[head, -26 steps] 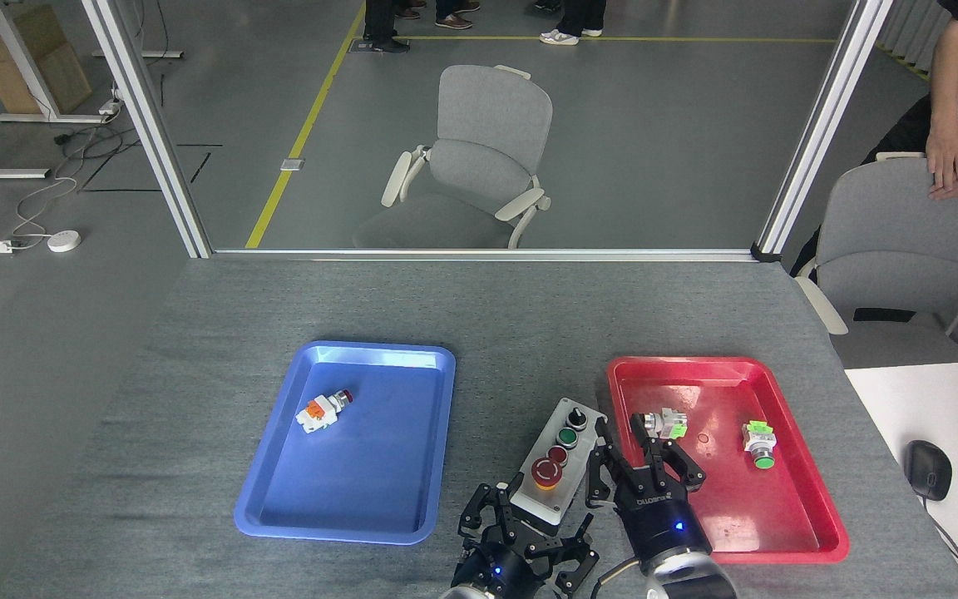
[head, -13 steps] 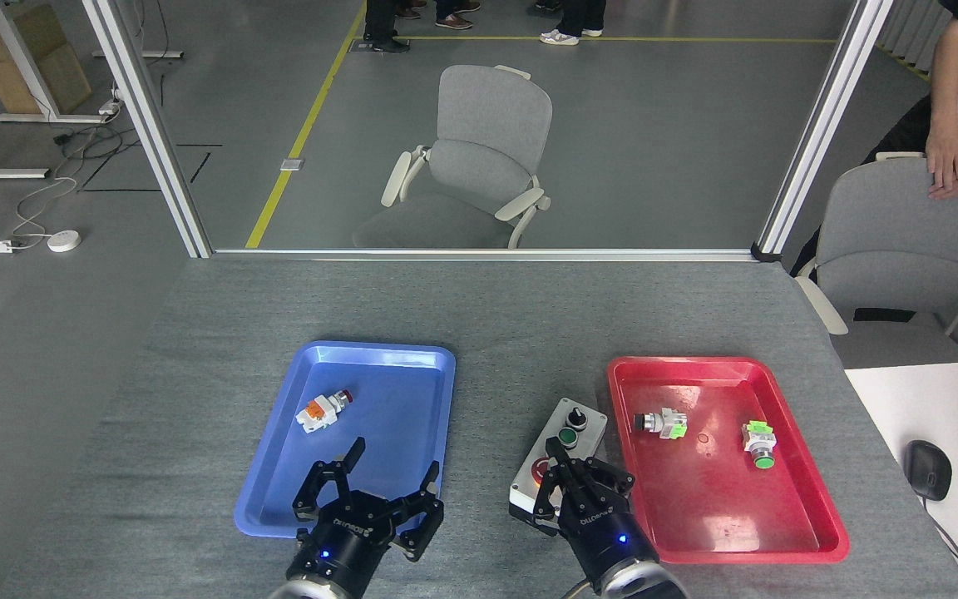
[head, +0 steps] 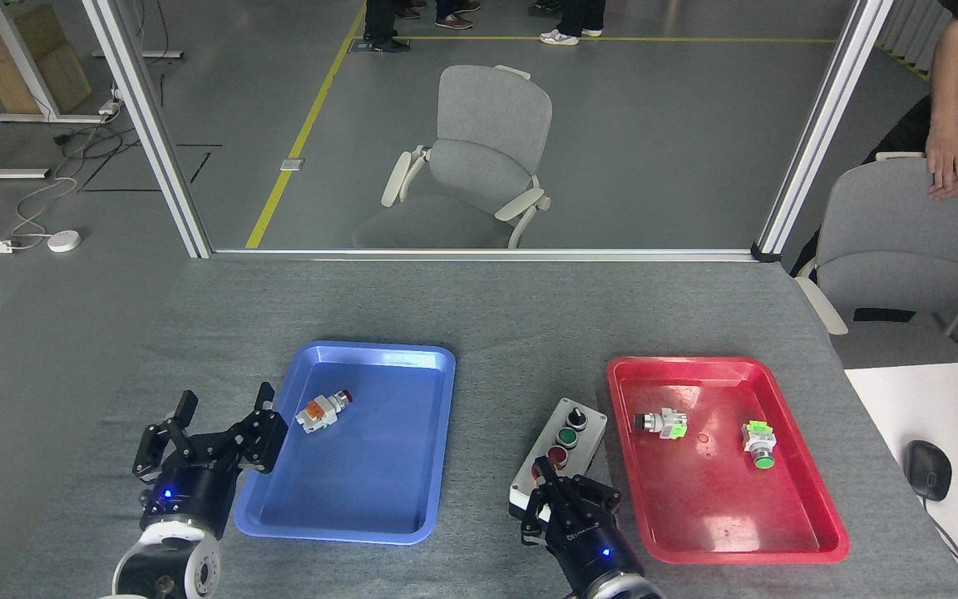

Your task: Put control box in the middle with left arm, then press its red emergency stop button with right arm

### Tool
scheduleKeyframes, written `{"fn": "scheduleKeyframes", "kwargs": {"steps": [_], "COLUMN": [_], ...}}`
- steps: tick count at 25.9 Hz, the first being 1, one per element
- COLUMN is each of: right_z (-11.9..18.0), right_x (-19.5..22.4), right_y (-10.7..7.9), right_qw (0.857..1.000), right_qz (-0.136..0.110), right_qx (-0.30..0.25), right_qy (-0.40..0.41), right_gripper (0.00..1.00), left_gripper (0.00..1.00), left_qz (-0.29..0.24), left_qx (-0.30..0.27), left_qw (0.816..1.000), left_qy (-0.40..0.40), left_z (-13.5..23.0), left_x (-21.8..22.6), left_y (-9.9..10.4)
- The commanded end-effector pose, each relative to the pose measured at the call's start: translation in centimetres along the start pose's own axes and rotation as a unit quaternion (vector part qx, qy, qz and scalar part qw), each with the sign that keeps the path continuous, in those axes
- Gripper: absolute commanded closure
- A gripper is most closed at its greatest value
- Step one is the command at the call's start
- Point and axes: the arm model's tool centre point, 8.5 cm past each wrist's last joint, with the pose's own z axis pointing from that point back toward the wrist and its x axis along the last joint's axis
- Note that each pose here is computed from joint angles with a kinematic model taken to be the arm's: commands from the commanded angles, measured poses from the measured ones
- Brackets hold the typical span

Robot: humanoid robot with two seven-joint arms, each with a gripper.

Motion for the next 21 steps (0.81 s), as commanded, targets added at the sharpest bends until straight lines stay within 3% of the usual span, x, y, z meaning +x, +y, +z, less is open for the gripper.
{"fn": "scheduleKeyframes", "kwargs": {"steps": [1, 6, 11, 15, 17, 20, 21], "right_z": [0.1, 0.2, 0.0, 0.1, 0.3, 0.8, 1.0], "right_x": [-0.3, -0.7, -1.3, -3.2, -4.4, -6.5, -7.3], "right_y": [1.5, 1.5, -2.0, -3.0, -3.0, -3.1, -3.4], "right_qw": [1.0, 1.0, 0.998, 0.995, 0.994, 0.991, 0.988], "right_qz": [0.0, 0.002, -0.004, -0.011, -0.011, -0.015, -0.02], "right_qx": [0.021, 0.022, -0.032, -0.046, -0.047, -0.055, -0.069], "right_qy": [0.015, 0.019, 0.047, 0.082, 0.097, 0.124, 0.14], "right_gripper": [1.0, 1.0, 1.0, 0.98, 0.81, 0.29, 0.15], "left_gripper": [0.01, 0.01, 0.01, 0.01, 0.01, 0.01, 0.01], "left_qz": [0.002, 0.002, 0.0, 0.0, 0.001, 0.0, 0.0], "left_qx": [-0.003, 0.001, 0.0, 0.003, 0.004, 0.01, 0.009], "left_qw": [1.0, 1.0, 1.0, 1.0, 1.0, 1.0, 1.0], "left_qy": [0.014, 0.014, 0.015, 0.014, 0.014, 0.013, 0.013], "left_z": [-0.2, -0.6, -0.7, -0.9, -1.0, -1.4, -1.4], "left_x": [-1.0, -1.0, -1.2, -1.1, -1.0, -0.9, -0.9], "left_y": [-0.2, 0.2, 0.4, 0.6, 0.7, 1.1, 1.0]}}
